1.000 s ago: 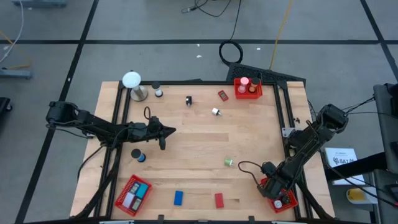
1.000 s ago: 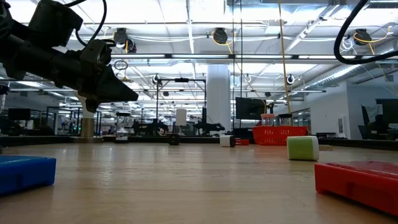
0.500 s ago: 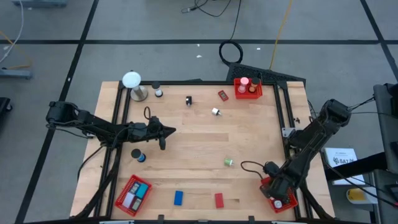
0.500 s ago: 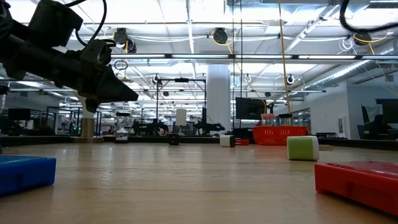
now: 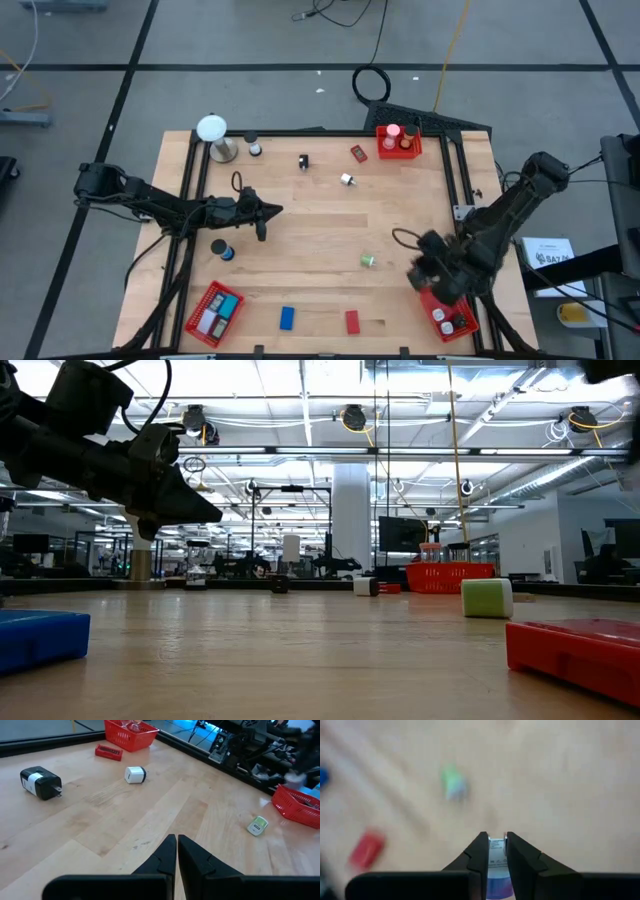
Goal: Pick & Place Office items
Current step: Put the blue charger adapter into the bottom right red basket
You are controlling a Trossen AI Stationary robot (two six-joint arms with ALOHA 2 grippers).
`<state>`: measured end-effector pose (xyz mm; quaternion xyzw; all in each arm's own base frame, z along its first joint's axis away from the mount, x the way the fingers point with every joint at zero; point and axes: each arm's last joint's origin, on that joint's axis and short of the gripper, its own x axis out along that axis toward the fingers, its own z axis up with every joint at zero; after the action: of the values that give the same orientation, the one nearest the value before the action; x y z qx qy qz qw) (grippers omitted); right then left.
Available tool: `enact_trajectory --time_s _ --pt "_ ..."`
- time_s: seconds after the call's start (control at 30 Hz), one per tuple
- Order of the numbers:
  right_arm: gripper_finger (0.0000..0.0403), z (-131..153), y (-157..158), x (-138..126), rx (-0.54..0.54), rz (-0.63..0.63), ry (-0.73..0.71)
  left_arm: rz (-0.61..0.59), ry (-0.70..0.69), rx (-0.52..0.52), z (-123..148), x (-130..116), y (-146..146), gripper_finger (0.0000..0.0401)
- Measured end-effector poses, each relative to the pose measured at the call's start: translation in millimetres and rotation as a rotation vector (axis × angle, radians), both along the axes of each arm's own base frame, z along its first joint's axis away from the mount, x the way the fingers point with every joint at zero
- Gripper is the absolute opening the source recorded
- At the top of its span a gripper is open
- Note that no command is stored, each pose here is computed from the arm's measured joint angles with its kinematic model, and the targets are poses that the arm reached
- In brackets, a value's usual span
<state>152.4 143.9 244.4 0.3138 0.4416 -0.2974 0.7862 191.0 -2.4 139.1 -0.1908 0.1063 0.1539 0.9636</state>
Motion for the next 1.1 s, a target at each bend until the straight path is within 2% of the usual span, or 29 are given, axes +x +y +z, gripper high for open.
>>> enact_trajectory --time_s 0.13,0.27,0.4,0.57,0.77,1.1 --pt "0.0042 -25.5 -24.9 22.6 -0.235 -0.013 -0.158 -0.002 0.001 0.005 0.0 0.0 0.0 0.0017" --pt "0.0042 -64.7 -48.0 47.2 -0.295 0.041 -0.306 -0.003 0.002 0.007 0.0 0.0 0.0 0.0017" --pt "0.0041 -88.1 -75.9 62.1 -0.402 0.079 -0.48 -0.007 0.006 0.022 0.0 0.0 0.0 0.0017" --pt "0.0038 -110.0 -113.8 61.3 -0.551 0.052 -0.493 -0.015 0.014 0.05 0.0 0.0 0.0 0.0017" --pt "0.004 -123.7 -135.6 59.0 -0.566 0.067 -0.464 -0.014 0.019 0.048 -0.6 -0.2 0.0 0.0017" --pt "0.004 -137.4 -137.8 60.7 -0.558 0.075 -0.406 -0.014 0.025 0.047 -1.1 -0.3 0.0 0.0017"
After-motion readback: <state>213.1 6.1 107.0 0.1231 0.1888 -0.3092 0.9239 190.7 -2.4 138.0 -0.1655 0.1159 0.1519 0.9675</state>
